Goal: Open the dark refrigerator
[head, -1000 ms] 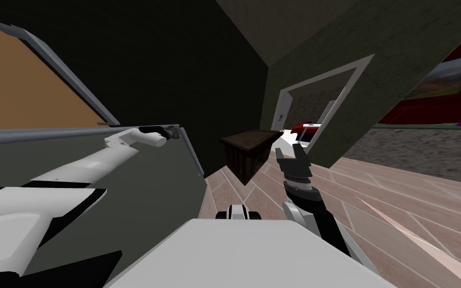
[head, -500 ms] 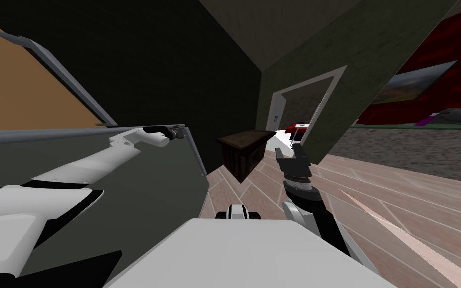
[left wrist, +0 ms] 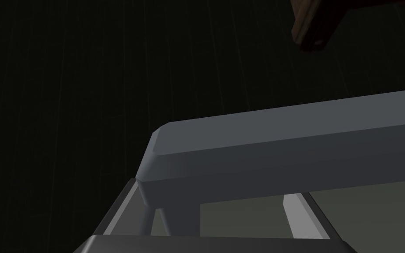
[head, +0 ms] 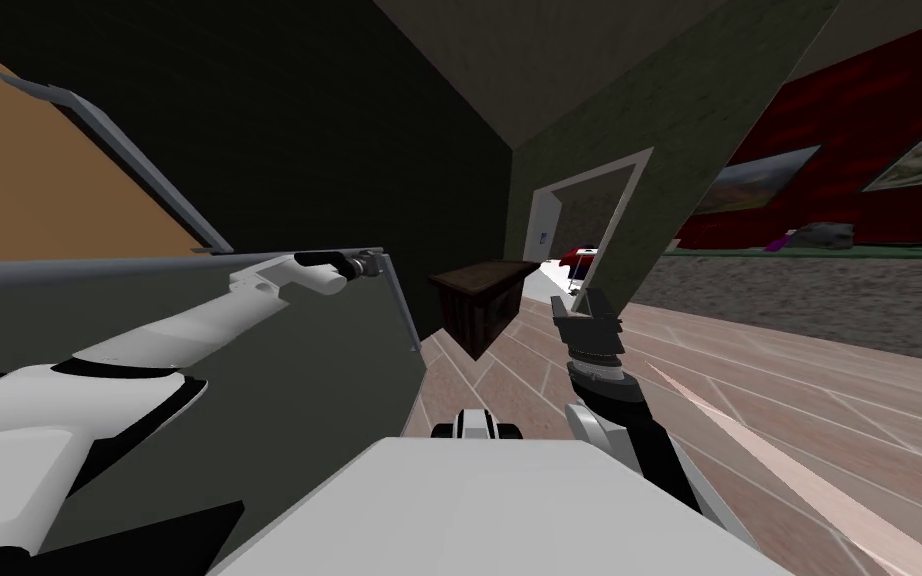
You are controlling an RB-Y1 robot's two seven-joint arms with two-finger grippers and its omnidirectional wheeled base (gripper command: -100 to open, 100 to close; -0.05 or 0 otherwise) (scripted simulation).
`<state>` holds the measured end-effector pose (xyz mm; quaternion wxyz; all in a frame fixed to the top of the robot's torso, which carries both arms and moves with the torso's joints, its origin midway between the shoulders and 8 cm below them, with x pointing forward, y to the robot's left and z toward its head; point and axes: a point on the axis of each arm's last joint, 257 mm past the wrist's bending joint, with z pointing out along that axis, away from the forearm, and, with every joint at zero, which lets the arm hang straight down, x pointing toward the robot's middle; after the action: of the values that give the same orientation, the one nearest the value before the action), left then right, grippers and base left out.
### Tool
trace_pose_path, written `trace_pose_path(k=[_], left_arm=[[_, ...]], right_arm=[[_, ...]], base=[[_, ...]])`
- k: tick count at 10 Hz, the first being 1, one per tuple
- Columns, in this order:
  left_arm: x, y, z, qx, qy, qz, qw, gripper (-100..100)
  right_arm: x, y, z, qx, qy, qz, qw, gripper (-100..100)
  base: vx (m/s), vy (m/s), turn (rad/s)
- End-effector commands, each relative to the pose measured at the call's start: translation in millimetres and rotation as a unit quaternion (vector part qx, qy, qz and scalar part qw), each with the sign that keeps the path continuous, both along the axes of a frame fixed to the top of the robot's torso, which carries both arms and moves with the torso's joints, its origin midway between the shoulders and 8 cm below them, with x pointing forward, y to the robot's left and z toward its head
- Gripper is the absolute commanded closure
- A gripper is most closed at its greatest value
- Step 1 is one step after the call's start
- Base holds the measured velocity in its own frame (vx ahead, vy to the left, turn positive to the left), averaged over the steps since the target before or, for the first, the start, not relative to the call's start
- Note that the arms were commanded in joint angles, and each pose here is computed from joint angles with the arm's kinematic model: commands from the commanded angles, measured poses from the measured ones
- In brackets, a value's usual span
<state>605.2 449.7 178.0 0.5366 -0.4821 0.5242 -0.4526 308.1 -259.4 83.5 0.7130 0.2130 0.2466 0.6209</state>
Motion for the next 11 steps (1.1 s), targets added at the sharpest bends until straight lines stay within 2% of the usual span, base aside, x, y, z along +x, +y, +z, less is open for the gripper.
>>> trace_pose_path(k=[1,2,3,4,6,7,8,9,11], left_arm=[[-4.1,-37.3,8.9,0.001,-0.008,-0.040,0.9992,100],[-4.2,-38.0,9.0,0.001,-0.008,-0.041,0.9991,100],[-6.3,-53.7,9.3,0.001,-0.008,-0.057,0.9984,100],[-8.6,-49.2,13.1,0.000,-0.001,-0.049,0.9988,-100],[-12.2,-51.5,19.0,0.000,-0.001,-0.050,0.9988,-100],[-19.5,-56.0,30.2,0.000,-0.001,-0.052,0.9987,-100],[-19.5,-56.0,30.2,0.000,-0.001,-0.052,0.9987,-100],[-27.1,-60.6,40.7,0.000,-0.001,-0.053,0.9986,-100],[-35.0,-65.2,50.5,0.000,0.000,-0.054,0.9985,-100]], right_arm=[[0.0,0,0.0,0.000,0.000,0.000,1.0000,0],[0.0,0,0.0,0.000,0.000,0.000,1.0000,0],[0.0,0,0.0,0.000,0.000,0.000,1.0000,0],[0.0,0,0.0,0.000,0.000,0.000,1.0000,0],[0.0,0,-0.1,0.000,0.000,0.000,1.0000,0],[0.0,0,-0.1,0.000,0.000,0.000,1.0000,0],[-0.1,0,-0.1,0.000,0.000,0.000,1.0000,0],[0.0,0,-0.1,0.000,0.000,0.000,1.0000,0],[0.0,0,0.0,0.000,0.000,0.000,1.0000,0]], base=[[-0.126,-0.067,-0.080],[-0.104,-0.057,-0.050],[-0.104,-0.058,-0.046],[-0.028,-0.031,-0.018],[0.060,0.014,0.036],[0.067,0.030,0.037],[0.052,0.021,0.034],[0.052,-0.023,0.034],[0.047,-0.011,0.022]])
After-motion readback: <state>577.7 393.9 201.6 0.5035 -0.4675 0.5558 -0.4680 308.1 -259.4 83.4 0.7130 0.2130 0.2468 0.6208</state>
